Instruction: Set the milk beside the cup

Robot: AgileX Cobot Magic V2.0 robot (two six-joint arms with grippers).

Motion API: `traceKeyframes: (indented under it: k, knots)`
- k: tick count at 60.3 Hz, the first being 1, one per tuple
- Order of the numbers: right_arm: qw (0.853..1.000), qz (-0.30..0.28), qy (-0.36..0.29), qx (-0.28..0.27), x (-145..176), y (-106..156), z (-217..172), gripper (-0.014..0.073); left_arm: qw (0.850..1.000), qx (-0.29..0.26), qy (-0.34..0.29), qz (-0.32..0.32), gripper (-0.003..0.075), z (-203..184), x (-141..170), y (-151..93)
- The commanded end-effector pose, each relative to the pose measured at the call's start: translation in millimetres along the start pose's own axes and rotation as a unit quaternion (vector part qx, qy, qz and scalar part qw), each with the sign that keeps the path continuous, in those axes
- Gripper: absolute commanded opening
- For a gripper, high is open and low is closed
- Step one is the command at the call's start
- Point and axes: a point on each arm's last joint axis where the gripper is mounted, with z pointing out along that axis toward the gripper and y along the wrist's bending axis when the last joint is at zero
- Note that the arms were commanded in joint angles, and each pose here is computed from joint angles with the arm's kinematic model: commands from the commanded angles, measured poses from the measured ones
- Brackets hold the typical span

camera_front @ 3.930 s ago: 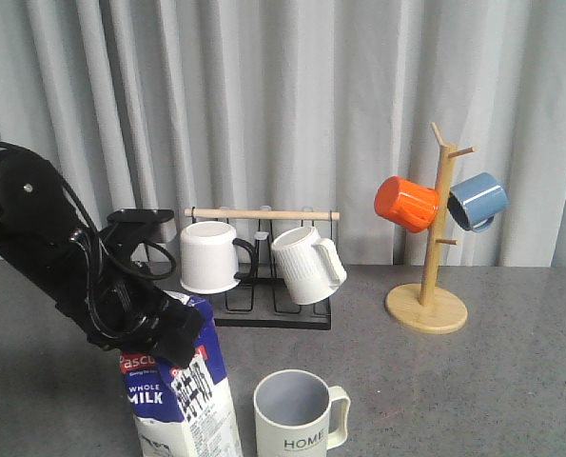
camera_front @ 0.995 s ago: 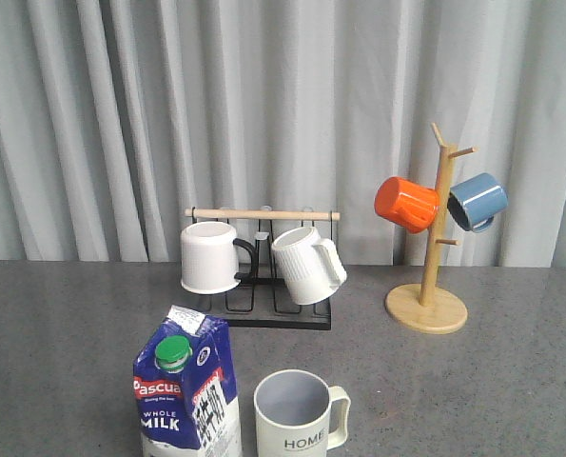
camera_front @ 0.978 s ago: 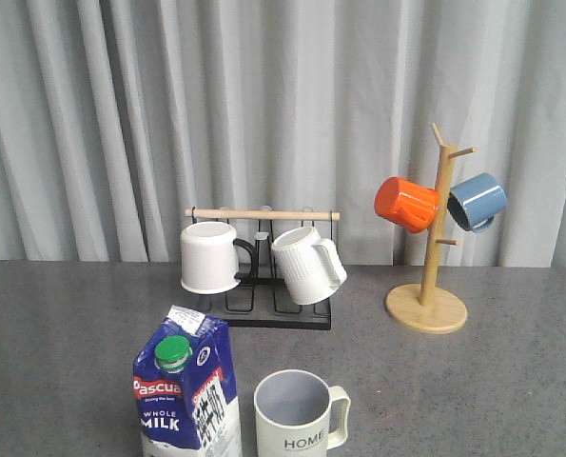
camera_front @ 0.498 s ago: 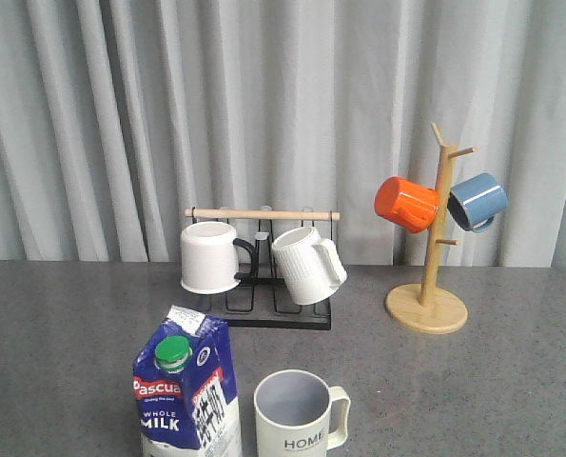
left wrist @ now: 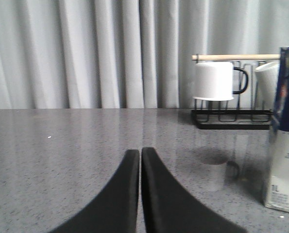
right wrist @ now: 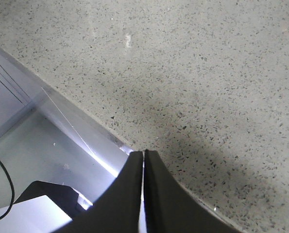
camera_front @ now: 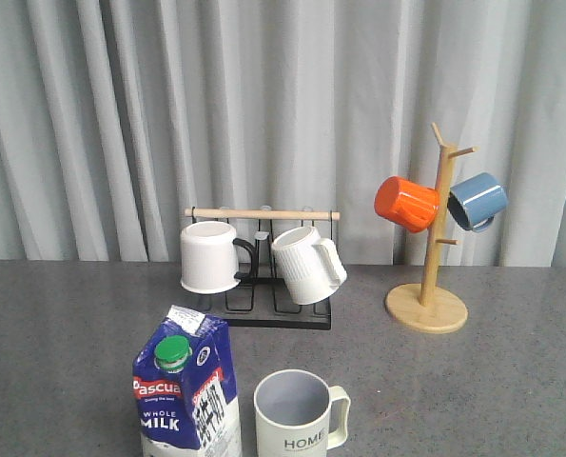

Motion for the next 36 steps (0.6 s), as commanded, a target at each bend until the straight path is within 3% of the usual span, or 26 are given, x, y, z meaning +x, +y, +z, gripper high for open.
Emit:
traceKeyframes:
  k: [1,36]
  knots:
    - [0.999,0.004,-0.033,0.008,-11.4,-1.1,-4.6,-0.0005,1.0,0.001,-0.023,-0.005,-0.0007,-0.7,1.5,-0.2]
    - [0.999,0.003,-0.033,0.008,-11.4,-1.1,-4.6,-0.0005,1.0,0.001,-0.02,-0.005,-0.0007,-0.7,2.1,-0.1]
